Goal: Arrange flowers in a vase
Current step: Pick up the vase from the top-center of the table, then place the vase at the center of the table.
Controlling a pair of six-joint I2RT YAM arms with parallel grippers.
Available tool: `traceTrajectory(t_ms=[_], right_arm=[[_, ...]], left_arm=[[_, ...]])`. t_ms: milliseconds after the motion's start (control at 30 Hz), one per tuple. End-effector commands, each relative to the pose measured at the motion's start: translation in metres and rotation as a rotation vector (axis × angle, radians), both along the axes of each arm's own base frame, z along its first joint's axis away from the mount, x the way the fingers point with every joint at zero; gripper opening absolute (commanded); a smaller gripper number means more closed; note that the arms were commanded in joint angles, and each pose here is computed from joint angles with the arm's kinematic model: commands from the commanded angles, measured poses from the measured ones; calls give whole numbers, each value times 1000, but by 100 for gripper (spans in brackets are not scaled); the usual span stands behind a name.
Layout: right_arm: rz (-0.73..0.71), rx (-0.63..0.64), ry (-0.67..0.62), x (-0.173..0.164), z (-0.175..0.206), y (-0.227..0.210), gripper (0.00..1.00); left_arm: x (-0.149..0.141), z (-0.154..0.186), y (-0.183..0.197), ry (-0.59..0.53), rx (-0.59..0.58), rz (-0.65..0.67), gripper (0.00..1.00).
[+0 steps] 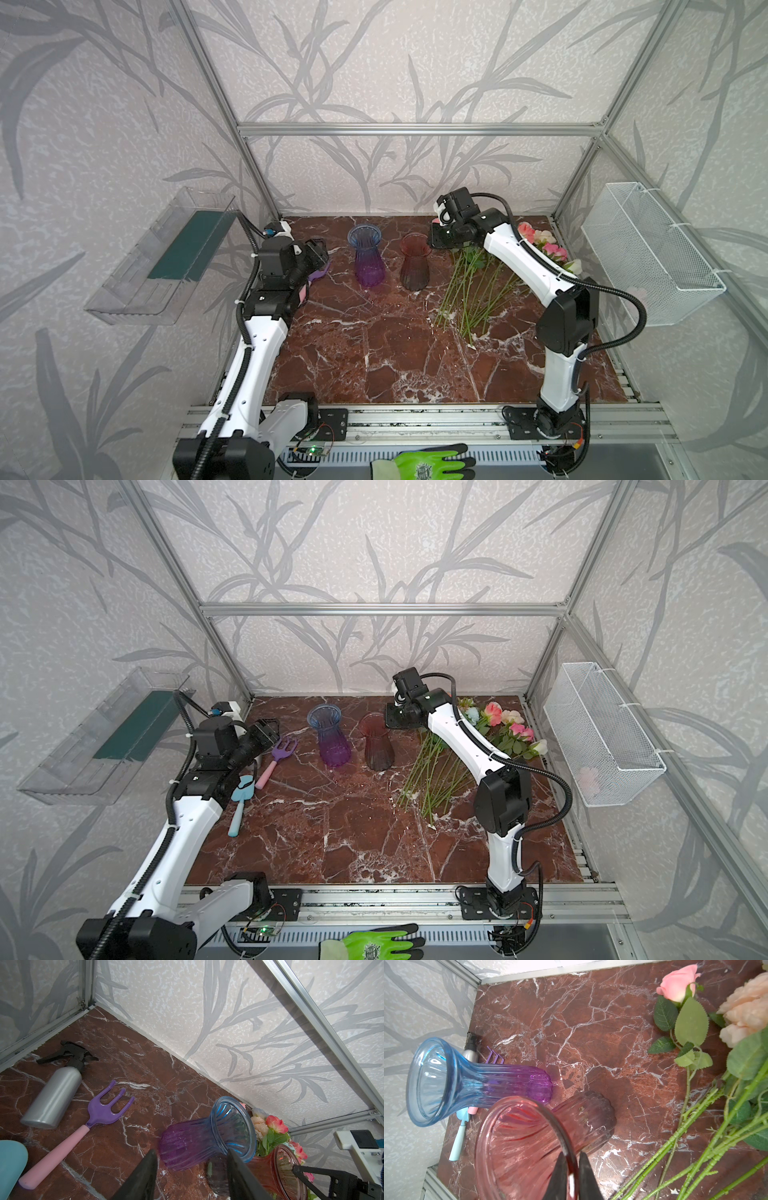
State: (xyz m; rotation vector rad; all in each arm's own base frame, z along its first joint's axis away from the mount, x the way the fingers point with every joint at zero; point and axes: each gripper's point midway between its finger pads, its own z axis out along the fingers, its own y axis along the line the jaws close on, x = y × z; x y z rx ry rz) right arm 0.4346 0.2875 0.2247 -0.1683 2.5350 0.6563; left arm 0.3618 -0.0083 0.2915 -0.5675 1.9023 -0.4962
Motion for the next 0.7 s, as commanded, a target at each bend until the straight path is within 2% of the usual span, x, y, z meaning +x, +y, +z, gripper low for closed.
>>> traceTrajectory(t_ms=[0,267,333,667], right_arm=[[54,39,-40,-19,29,-1,0],[109,15,-6,-59,32,-18,0],[100,7,-22,-62,36,-24,0],[139,85,54,-65,17,-10,0]], left_arm=[[1,2,-2,-7,-13,-12,55],[4,1,-10,0,-38,-58,55],[4,0,-12,3,-44,-66,55],[5,-1,-15,8,-55,-77,55]])
